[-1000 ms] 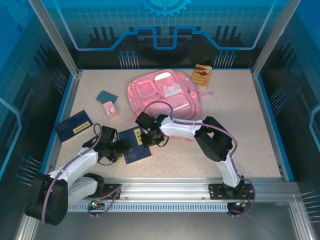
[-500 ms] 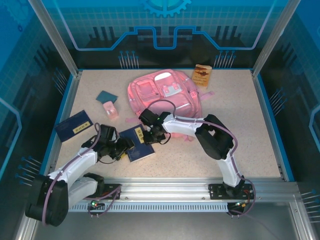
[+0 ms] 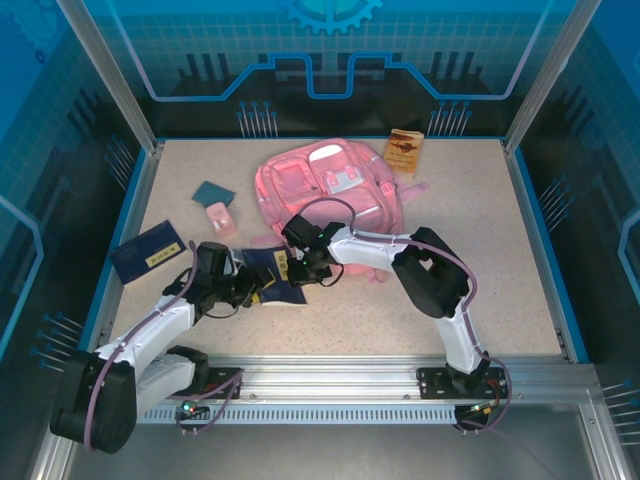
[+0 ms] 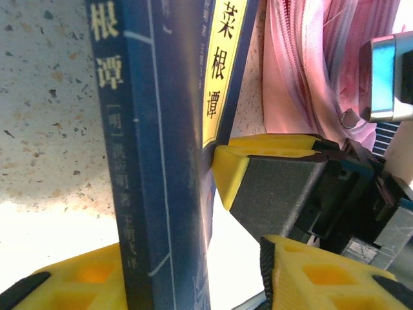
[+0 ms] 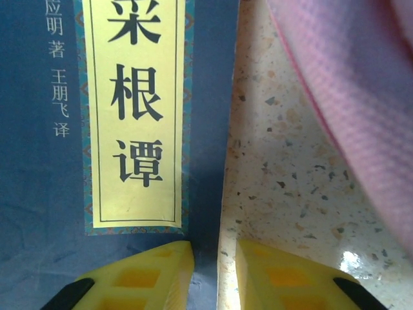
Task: Pack the student bag
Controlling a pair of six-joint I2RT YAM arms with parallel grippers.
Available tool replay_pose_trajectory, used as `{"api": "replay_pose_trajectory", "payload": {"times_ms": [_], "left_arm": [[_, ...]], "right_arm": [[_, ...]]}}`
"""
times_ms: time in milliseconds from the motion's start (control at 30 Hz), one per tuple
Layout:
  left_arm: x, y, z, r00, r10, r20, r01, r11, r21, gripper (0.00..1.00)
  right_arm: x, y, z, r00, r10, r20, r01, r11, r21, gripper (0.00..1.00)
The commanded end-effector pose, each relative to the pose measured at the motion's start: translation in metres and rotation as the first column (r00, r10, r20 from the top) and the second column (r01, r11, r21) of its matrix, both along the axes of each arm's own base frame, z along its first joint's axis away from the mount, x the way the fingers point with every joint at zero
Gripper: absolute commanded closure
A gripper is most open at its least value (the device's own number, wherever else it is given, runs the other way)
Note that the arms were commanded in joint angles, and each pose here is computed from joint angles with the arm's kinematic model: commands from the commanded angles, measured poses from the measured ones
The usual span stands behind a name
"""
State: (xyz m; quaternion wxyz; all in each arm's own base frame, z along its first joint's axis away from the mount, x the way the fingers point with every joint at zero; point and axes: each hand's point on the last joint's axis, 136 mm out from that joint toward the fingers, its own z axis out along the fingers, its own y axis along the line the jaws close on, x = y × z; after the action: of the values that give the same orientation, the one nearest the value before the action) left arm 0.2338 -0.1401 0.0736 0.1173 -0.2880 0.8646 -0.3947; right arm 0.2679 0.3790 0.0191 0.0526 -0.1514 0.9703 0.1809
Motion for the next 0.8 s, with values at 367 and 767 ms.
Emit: {"api": "replay_pose_trajectory", "payload": {"times_ms": [367,767], "left_arm": [[0.015,0.003,0.062,0.975,-0.020,0.222,0.017,1.000,0.019,0.97],[0.067,-0.022,0.233,0.772,0.062,0.633,0.082,0.977,-0.197,0.98]], "right_arm": [[0.005,-0.034,0.119,0.988,-0.092,0.125,0.053,0.957,0.287,0.48],[0.012,-0.085,0.242,0.918,-0.357,0.175,0.140,0.703,0.698,0.01]]}}
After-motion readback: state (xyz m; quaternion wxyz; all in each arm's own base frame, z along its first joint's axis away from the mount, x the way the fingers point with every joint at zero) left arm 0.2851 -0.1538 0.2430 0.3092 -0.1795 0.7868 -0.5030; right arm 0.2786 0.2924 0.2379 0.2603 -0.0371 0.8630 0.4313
